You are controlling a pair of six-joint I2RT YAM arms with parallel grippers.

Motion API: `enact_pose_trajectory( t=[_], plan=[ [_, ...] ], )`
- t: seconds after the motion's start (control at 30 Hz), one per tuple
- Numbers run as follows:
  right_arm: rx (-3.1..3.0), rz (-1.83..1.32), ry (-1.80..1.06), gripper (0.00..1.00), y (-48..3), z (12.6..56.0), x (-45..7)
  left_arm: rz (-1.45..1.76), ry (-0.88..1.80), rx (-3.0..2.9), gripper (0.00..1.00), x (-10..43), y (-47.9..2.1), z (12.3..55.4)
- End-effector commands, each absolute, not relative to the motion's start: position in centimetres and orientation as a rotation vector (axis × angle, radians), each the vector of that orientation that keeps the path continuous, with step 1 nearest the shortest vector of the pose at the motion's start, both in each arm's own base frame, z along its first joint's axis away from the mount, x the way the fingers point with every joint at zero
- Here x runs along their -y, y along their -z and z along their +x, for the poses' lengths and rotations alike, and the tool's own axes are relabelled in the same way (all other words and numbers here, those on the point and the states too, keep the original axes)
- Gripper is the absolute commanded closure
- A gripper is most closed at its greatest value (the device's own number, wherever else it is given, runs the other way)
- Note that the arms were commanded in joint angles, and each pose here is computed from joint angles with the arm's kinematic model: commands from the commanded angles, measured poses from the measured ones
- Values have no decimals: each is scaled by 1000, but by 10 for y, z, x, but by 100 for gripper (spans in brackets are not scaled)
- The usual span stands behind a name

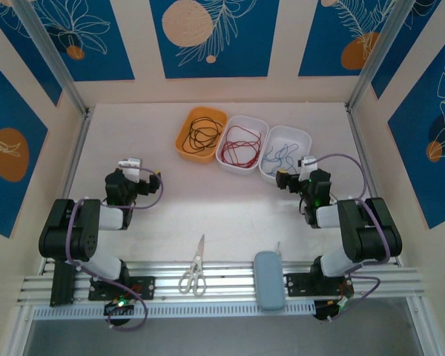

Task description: Untangle the cables

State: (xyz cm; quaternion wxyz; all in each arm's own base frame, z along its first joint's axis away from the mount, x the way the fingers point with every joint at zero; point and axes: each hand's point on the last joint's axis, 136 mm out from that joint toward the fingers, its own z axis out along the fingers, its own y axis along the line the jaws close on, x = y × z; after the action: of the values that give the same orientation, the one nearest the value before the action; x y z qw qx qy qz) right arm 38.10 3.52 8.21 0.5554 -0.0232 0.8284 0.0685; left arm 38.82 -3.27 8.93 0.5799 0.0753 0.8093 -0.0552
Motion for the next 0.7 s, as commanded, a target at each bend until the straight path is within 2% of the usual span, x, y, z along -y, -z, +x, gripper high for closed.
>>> enact_pose_trajectory(
  t=[0.0, 0.23, 0.53, 0.67],
  plan=[
    [-1945, 14, -143, 1, -93, 396, -22, 146, 119, -1879, 0, 26, -94, 393],
    [-1947, 24, -161, 1, -93, 396, -19, 146, 118, -1881, 0, 26, -93, 393],
    [-1934, -140, -348, 1, -97, 390, -44, 146, 119, -1881, 0, 26, -93, 393],
    [-1962, -47, -270, 1, -93, 395, -30, 146, 118, -1882, 0, 26, -93, 393]
  ],
)
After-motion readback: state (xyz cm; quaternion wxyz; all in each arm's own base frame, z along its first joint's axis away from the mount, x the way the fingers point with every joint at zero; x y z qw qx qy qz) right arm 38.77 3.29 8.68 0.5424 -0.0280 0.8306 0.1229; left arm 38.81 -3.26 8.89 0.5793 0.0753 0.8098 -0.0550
